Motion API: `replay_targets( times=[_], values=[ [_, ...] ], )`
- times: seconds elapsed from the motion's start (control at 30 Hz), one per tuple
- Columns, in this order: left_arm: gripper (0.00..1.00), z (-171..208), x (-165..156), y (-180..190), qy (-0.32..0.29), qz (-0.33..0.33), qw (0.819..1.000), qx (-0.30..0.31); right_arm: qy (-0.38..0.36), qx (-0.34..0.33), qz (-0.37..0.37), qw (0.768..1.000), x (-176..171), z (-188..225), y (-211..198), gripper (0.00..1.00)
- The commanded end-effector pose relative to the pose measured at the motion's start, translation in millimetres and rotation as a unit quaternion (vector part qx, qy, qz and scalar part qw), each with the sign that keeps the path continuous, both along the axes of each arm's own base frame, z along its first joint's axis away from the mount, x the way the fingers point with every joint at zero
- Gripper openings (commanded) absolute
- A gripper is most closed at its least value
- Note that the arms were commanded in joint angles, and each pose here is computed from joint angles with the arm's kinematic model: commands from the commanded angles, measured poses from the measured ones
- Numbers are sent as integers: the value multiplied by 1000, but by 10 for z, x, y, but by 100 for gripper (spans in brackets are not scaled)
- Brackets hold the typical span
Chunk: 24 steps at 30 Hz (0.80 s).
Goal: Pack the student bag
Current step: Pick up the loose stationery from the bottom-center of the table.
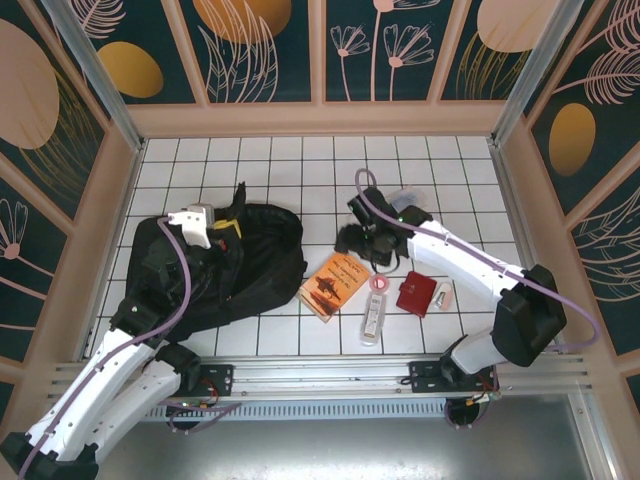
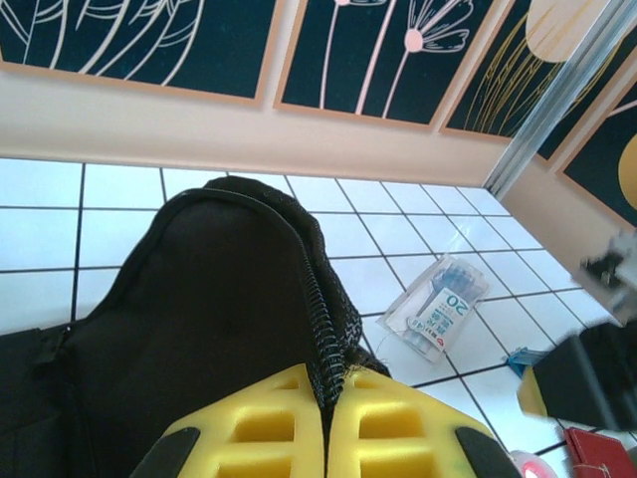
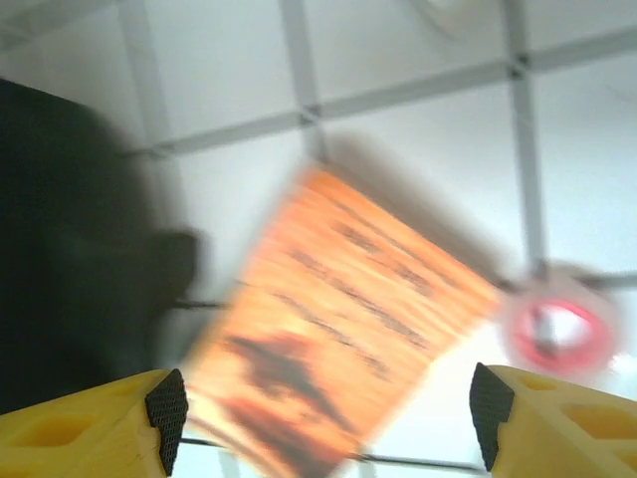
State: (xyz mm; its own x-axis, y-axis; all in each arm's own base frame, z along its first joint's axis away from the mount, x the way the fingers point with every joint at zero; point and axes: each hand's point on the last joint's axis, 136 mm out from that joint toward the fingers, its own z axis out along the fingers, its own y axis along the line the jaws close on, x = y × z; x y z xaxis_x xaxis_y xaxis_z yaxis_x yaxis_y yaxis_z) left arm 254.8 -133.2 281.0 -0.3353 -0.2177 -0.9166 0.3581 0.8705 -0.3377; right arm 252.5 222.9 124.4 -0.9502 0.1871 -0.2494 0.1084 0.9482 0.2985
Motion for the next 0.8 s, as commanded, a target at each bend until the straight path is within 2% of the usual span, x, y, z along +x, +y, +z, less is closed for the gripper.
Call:
replay_targets(
  times=[0.0,0.07,0.2,0.4,0.77],
  values=[
    [0,32,-35,-14,-3,-11,1000,9,73,-120,7,990,-489,-397,-498,81],
    [0,-14,-24,15,0,-3,1000,18,100,-137,8,985,-666,-519,-566,86],
    [0,-2,-28,46,-8,4,1000,18,129,-128,11,983,-911,-692,-543,90],
    [0,5,-33,57,-13,5,1000,22,169,-113,33,978,-1172,-947,-414,91],
    [0,4,-52,41,-14,-1,1000,18,170,-116,22,978,-1169,-1220,-360,80]
  ],
)
